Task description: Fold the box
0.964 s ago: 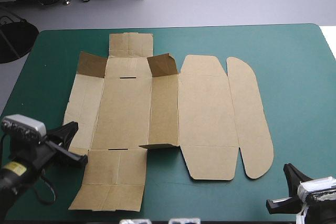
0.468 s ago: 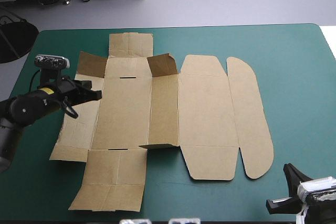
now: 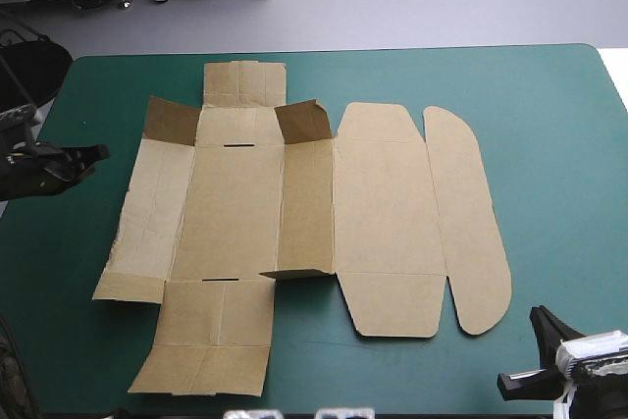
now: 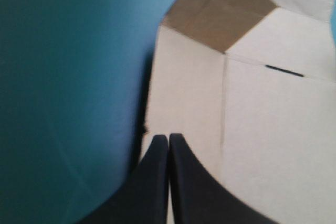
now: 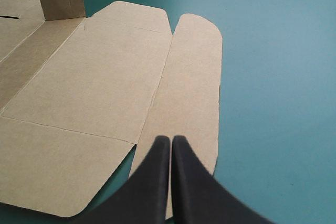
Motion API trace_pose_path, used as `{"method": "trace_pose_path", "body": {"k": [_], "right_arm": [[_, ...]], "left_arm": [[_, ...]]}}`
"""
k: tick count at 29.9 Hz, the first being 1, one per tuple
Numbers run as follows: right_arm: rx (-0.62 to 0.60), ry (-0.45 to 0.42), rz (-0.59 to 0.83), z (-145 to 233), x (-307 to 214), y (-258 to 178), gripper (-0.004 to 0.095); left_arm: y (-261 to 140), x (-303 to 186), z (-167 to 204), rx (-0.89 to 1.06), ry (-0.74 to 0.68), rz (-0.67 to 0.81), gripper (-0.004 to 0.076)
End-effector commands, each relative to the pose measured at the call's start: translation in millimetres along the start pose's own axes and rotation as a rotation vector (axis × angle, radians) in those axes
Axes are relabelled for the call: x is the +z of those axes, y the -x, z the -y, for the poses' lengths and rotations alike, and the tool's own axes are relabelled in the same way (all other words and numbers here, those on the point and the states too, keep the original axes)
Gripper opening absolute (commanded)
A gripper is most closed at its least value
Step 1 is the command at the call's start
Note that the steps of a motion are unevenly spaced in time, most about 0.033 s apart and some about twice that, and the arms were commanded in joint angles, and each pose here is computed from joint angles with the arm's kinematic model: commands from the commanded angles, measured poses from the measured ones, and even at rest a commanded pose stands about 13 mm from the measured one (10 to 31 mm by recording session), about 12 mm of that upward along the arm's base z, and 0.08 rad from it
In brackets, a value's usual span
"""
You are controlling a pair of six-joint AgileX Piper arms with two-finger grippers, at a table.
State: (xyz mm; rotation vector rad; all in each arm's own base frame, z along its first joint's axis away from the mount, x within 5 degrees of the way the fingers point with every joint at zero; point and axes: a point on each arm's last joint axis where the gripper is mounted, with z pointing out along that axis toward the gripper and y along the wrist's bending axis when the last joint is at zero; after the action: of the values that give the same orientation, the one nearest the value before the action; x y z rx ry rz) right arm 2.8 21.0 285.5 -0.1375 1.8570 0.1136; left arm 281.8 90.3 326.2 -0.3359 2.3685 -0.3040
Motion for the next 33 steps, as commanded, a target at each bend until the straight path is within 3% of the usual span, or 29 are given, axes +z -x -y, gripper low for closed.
{"method": "trace_pose_path", "body": {"k": [1,5,13,21,25,31,33], "right_arm": [[-0.016,-0.019,0.123,-1,-10,12,0.0000],[-0.019,-0.023,0.124,-1,-10,12,0.0000],[-0.020,-0.024,0.123,-1,-10,12,0.0000],[-0.020,-0.024,0.123,-1,-10,12,0.0000],[-0.018,-0.024,0.123,-1,-10,12,0.0000],[-0.018,-0.024,0.123,-1,-10,12,0.0000],[-0.018,-0.024,0.123,-1,-10,12,0.0000]], "left_arm": [[7,-16,-24,-0.055,0.011,0.021,-0.0009],[-1,-12,-49,-0.130,0.017,-0.059,-0.0009],[-15,10,-59,-0.147,-0.056,-0.251,-0.0009],[-19,18,-61,-0.124,-0.084,-0.292,0.0010],[-18,18,-58,-0.098,-0.115,-0.292,0.0139],[-21,20,-56,-0.112,-0.165,-0.325,0.0514],[-23,22,-56,-0.137,-0.178,-0.355,0.0539]]}}
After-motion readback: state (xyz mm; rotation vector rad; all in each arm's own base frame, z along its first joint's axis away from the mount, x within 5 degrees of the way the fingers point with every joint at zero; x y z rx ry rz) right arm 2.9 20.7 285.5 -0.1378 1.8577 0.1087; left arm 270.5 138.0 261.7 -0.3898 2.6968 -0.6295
